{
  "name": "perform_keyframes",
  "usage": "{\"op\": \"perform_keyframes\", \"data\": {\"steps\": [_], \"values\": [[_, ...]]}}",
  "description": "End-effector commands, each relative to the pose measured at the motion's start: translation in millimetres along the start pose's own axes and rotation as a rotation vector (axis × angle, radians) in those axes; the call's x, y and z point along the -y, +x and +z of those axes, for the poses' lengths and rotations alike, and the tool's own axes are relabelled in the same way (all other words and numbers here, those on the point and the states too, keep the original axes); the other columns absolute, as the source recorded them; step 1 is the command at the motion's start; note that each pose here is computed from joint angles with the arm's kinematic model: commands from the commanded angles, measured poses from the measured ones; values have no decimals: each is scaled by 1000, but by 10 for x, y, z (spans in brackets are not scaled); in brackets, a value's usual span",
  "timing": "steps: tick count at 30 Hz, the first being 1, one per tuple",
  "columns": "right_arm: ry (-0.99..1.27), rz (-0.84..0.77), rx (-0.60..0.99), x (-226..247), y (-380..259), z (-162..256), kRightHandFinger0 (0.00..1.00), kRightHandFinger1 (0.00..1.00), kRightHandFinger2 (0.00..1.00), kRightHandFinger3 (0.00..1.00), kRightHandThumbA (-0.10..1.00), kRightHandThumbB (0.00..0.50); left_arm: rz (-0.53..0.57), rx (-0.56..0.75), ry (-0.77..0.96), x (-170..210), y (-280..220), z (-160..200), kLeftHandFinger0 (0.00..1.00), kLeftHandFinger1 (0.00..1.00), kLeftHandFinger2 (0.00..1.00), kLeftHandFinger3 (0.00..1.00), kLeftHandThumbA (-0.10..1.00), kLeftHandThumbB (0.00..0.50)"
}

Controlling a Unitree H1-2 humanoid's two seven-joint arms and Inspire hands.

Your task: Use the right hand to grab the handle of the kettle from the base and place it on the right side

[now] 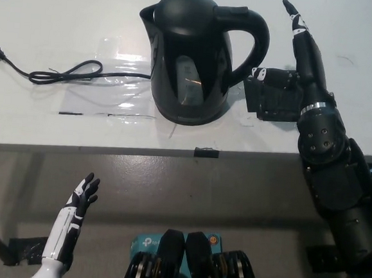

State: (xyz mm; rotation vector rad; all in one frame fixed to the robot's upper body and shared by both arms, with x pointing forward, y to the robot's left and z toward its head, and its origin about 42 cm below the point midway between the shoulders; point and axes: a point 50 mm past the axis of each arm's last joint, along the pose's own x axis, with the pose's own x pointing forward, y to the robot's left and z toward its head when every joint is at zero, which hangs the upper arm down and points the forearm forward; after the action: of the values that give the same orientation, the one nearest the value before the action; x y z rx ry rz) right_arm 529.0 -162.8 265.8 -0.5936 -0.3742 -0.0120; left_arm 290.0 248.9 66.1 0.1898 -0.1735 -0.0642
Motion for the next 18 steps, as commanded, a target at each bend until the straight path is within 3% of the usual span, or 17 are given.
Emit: {"op": "perform_keyframes", "data": {"steps": [1, 9, 18], "values": [[-19, -22, 63, 178, 283, 316, 1000, 1000, 1000, 1000, 1000, 307, -6, 63, 13, -27, 57, 84, 1000, 1000, 1000, 1000, 1000, 500], [-35, -20, 46, 134, 375, 341, 1000, 1000, 1000, 1000, 1000, 342, -15, 66, 17, -22, 56, 96, 1000, 1000, 1000, 1000, 1000, 500], [-32, -40, 64, 110, 453, 418, 1000, 1000, 1000, 1000, 1000, 349, -18, 64, 19, -16, 51, 101, 1000, 1000, 1000, 1000, 1000, 500]]}}
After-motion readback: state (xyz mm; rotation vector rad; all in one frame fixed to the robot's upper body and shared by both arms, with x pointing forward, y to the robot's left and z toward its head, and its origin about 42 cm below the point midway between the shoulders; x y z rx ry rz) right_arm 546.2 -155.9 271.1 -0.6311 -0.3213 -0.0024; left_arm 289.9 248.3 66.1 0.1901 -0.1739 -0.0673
